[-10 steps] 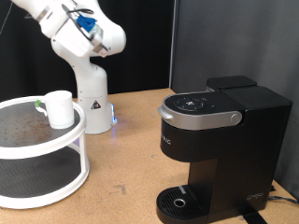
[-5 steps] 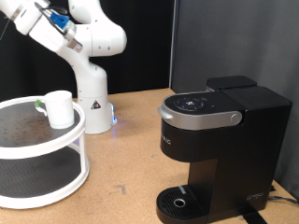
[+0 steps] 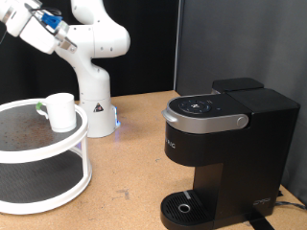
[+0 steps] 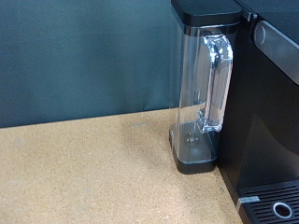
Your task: Make a cup of coffee with the keurig machine
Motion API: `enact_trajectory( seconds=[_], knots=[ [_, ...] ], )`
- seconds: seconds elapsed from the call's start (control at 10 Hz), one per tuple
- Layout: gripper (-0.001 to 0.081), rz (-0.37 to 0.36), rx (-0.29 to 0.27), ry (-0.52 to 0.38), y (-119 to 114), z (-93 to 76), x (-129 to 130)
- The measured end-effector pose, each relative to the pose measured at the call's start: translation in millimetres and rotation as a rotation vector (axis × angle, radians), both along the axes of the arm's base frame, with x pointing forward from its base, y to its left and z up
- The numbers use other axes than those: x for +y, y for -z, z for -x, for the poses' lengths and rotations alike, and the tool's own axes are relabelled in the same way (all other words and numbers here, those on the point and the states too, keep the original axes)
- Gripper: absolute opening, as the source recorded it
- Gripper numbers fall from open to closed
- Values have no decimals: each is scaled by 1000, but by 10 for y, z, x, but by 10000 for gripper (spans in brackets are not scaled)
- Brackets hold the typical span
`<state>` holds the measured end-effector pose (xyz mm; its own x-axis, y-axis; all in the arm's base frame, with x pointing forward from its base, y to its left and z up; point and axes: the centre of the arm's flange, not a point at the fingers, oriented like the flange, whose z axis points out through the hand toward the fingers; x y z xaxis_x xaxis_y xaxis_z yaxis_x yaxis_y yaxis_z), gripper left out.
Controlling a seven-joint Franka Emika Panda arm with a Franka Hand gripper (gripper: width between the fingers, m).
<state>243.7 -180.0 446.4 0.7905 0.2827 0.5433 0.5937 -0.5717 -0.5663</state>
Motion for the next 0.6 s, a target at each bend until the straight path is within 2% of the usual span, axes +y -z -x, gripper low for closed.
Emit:
enact_trajectory(
  seconds=[0.1,0.4,0.6],
  knots=[
    [3,-16,-19,16,36,93,-127],
    [3,-1,-76,72,88,352,-513],
    [3,19,-90,126,112,438,-711]
  ],
)
